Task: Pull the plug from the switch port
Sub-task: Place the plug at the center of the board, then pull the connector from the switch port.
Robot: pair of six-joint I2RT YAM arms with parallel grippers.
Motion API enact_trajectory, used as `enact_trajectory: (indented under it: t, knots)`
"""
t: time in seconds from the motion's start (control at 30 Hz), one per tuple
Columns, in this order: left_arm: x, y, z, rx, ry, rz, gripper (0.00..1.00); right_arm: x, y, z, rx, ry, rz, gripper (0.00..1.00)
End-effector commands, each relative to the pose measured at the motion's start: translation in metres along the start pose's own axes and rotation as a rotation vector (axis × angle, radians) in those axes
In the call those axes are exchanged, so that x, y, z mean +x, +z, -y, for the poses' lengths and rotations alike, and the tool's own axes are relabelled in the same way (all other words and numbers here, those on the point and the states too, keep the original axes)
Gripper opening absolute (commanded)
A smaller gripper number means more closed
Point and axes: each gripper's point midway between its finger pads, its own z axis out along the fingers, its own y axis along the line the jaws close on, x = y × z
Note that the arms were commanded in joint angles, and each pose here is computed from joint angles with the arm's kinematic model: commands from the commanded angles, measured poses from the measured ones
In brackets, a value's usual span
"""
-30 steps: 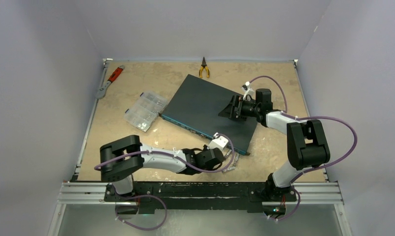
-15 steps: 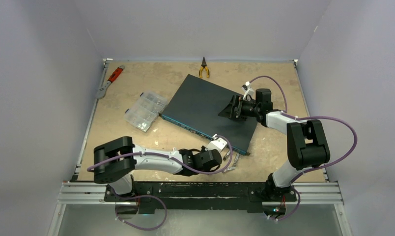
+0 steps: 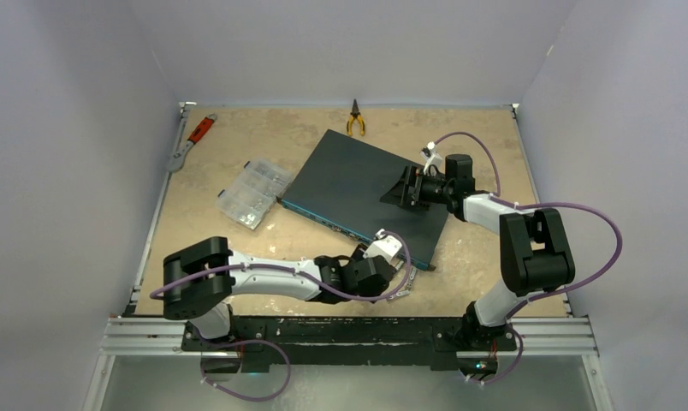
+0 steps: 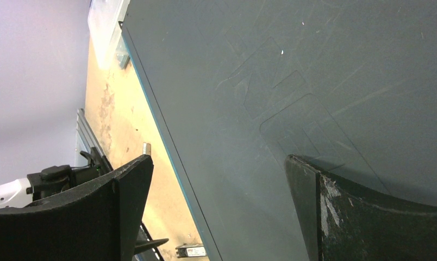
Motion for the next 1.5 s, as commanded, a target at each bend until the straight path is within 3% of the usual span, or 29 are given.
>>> enact_trajectory:
  t: [0.0, 0.33, 0.53, 0.63, 1.0, 1.47]
  knots:
    - [-0.052, -0.014, 0.012, 0.032, -0.045, 0.129, 0.59, 0.056, -0.009, 0.092, 0.379, 0.102, -0.105, 0.99]
    - [-0.081, 0.023, -0.018, 0.056, -0.206, 0.146, 0.6, 0.051, -0.014, 0.087, 0.38, 0.095, -0.093, 0.98]
    - [-0.101, 0.024, -0.03, 0.109, -0.302, 0.202, 0.6, 0.047, -0.018, 0.084, 0.389, 0.083, -0.083, 0.98]
    - [-0.105, 0.025, -0.032, 0.128, -0.324, 0.215, 0.55, 0.047, -0.018, 0.084, 0.389, 0.083, -0.08, 0.99]
    - [-0.085, 0.047, -0.036, 0.061, -0.254, 0.139, 0.38, 0.049, -0.017, 0.085, 0.389, 0.086, -0.084, 0.99]
    - [-0.077, 0.057, -0.019, -0.037, -0.157, 0.106, 0.37, 0.051, -0.016, 0.087, 0.385, 0.091, -0.088, 0.98]
